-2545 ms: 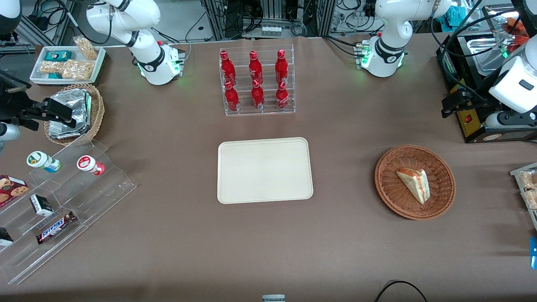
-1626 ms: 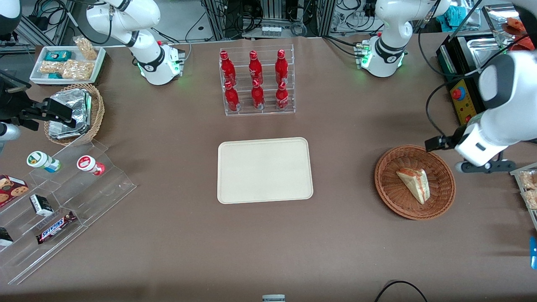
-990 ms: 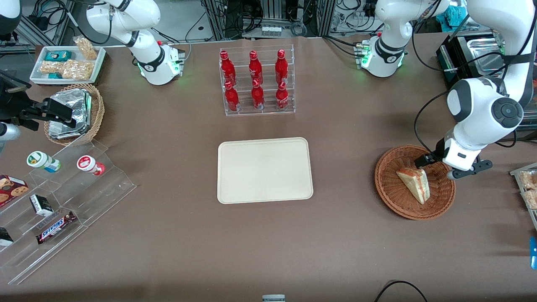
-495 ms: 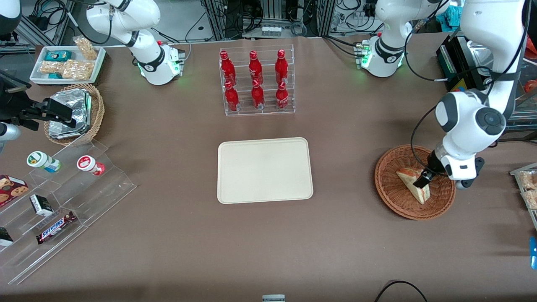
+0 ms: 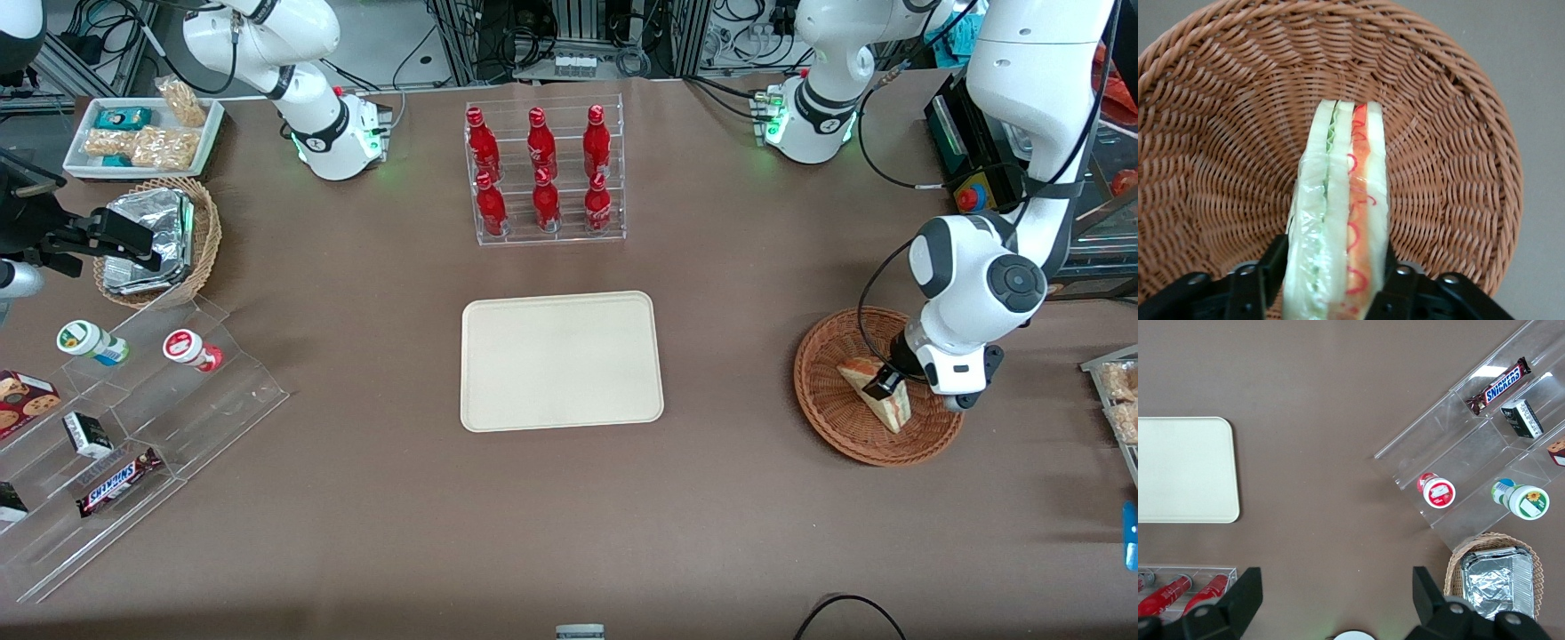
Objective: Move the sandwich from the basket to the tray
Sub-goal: 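Lower the left gripper and close it on the wrapped sandwich, then lift the sandwich and carry it with the left gripper over the tray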
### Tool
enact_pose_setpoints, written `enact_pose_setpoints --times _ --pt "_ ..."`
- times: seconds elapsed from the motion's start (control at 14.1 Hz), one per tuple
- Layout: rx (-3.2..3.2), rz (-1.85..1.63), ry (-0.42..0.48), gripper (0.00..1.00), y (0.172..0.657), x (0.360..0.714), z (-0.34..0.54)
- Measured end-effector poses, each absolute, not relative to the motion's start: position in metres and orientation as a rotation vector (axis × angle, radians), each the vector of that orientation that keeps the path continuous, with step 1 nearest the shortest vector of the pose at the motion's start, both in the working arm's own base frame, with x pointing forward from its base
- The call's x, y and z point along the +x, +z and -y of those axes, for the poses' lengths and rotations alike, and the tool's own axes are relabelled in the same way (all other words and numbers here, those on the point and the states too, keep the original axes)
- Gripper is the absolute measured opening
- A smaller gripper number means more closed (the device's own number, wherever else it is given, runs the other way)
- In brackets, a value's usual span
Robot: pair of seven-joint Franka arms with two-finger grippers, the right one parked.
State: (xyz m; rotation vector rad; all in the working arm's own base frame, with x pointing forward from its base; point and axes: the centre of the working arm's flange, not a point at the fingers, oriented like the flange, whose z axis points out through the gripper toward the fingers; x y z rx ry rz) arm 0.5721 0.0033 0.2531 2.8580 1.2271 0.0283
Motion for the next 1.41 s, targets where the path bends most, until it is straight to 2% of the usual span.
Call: enact_pose_setpoints --times 0.21,0.28,0.42,0.57,0.78,1.2,1.41 --pt "2.972 -1.035 -0.105 0.26 0.286 0.581 0.007" --pt "3.011 -0.925 -0.123 0.21 0.302 0.585 0.01" --pt "3.092 -0.558 -0.145 0.2 0.331 0.591 0.025" --pt "3.117 -0.18 -0.159 0.15 0.343 0.59 0.064" --pt "3.097 0.09 -0.168 0.14 0.343 0.574 0.162" --pt "3.074 0.04 -0.146 0.14 0.338 0.538 0.365" --pt "3.111 -0.08 -0.051 0.14 0.326 0.533 0.437"
